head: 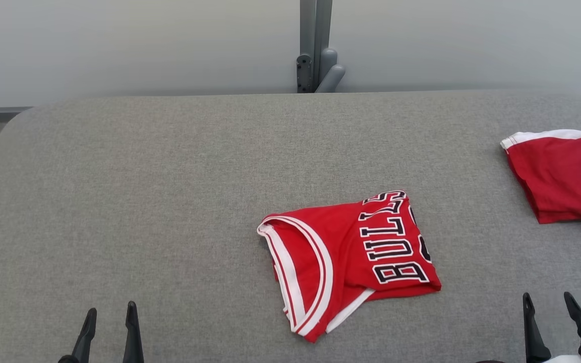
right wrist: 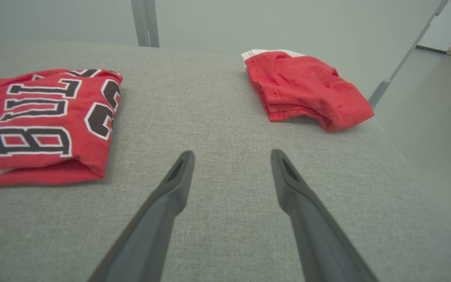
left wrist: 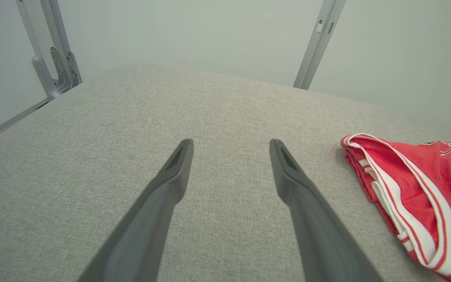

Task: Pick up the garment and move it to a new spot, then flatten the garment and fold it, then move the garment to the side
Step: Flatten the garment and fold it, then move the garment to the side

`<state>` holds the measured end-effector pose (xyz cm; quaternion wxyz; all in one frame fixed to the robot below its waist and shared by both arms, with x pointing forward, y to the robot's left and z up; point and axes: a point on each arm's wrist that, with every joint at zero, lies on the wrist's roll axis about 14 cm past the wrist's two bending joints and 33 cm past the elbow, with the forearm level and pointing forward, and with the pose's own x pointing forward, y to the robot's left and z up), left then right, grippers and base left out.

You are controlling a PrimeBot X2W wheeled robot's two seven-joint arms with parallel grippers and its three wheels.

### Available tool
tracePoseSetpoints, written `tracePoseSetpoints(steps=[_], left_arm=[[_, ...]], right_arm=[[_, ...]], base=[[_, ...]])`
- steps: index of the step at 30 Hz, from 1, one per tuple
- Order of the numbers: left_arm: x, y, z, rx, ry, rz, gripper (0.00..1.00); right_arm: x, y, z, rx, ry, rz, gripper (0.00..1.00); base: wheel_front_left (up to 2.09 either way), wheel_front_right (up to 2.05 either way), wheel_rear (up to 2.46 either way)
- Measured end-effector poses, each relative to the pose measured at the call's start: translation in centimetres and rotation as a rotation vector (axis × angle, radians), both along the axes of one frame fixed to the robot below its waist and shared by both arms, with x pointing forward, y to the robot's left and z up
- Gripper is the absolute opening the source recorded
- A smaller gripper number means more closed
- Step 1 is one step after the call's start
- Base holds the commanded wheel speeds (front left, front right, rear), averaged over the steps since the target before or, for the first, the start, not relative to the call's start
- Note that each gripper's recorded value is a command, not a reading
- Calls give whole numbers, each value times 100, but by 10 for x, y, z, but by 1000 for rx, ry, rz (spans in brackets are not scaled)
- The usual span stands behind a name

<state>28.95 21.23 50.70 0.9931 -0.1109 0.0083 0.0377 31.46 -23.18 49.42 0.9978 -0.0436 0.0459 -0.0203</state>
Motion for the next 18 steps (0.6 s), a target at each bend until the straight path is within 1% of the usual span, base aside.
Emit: tracePoseSetpoints(steps=[3, 7, 11, 13, 14, 15, 16, 18], left_arm=[[-1, -1, 1, 2, -5, -3, 100], [-2, -1, 4, 7, -12, -5, 100], [-3, 0, 5, 11, -17, -4, 100], [-4, 0, 5, 11, -18, -2, 100], [-4, 0, 6, 12, -20, -2, 100], [-4, 0, 7, 12, -23, -2, 100], [-4, 0, 7, 12, -23, -2, 100], [-4, -1, 7, 11, -22, -4, 100]], right_arm=[[-9, -5, -10, 5, 31, -17, 100], [-12, -7, -12, 5, 39, -24, 100], [-3, 2, -1, 25, -2, -1, 100], [6, 11, 6, 75, -30, 15, 100], [11, 19, 5, 101, -27, 36, 100], [14, 30, 1, 107, -11, 82, 100], [14, 30, 1, 107, -11, 82, 100], [23, 56, -7, 125, 60, 183, 100]], base=[[0, 0, 0], [0, 0, 0], [0, 0, 0], [0, 0, 0], [0, 0, 0], [0, 0, 0], [0, 0, 0], [0, 0, 0]])
